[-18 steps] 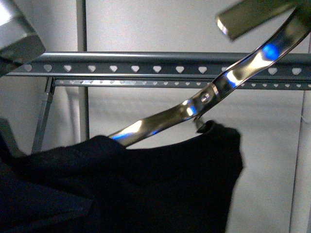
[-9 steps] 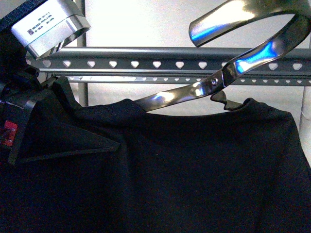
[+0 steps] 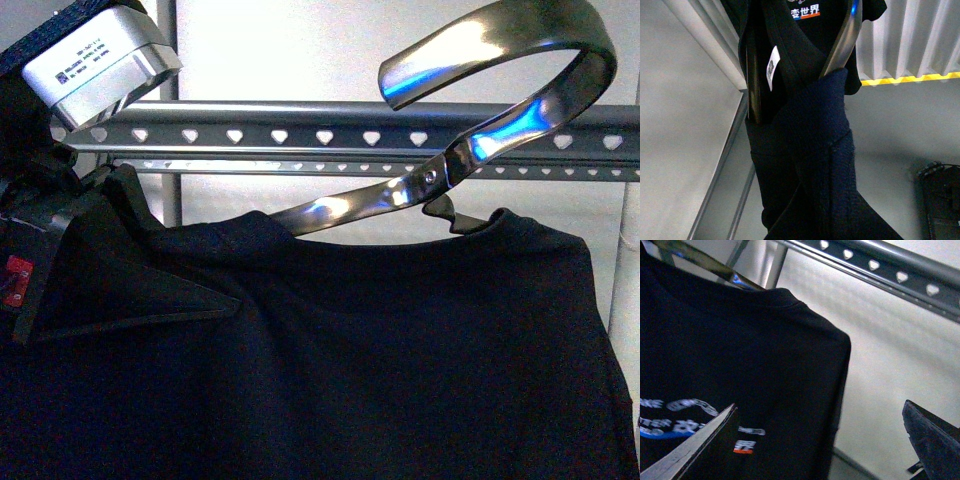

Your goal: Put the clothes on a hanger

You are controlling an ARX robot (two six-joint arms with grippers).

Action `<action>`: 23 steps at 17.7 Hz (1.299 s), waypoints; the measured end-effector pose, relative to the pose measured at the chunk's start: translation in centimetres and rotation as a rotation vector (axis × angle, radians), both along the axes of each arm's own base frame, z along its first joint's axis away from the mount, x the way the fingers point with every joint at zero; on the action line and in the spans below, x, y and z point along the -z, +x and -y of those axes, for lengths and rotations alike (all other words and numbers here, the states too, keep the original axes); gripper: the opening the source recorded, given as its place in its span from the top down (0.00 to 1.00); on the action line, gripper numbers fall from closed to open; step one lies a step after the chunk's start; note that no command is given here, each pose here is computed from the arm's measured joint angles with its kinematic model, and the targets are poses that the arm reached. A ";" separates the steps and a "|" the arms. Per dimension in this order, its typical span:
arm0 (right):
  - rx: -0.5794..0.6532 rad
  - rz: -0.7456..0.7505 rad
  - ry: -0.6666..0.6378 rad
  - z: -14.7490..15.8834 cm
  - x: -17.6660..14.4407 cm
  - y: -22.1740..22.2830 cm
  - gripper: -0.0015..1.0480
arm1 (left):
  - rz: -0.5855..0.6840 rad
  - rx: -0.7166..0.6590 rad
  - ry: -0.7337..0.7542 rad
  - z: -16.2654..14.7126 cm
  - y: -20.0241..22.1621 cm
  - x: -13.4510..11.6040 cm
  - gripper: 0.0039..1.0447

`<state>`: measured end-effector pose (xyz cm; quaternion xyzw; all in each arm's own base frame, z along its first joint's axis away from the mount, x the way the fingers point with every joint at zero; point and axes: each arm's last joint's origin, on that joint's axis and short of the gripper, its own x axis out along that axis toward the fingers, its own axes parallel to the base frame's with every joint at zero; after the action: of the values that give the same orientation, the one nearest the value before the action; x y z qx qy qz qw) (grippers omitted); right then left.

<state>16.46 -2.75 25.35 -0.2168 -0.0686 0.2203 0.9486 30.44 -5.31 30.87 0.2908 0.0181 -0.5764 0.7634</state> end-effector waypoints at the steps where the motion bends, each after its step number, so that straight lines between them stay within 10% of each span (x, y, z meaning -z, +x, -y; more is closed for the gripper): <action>1: -0.045 0.013 -0.257 0.1 -1.5 4.5 0.07 | 0.000 0.000 0.000 0.0 0.0 0.0 0.97; 3: -0.113 0.103 -0.717 -1.4 -3.0 10.9 0.07 | 0.000 0.000 0.000 0.0 0.0 0.0 0.97; 13: -0.141 0.147 -0.762 -5.4 -7.4 16.1 0.07 | 0.000 0.000 0.000 0.0 0.0 0.0 0.97; 23: -0.145 0.079 -0.661 -7.7 -3.7 19.1 0.84 | 0.000 -0.019 0.014 -0.1 0.1 0.0 0.97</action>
<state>35.53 4.97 29.09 -0.5154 -0.0455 0.2889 0.8055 30.49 -5.23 30.83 0.2959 0.0248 -0.5691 0.7668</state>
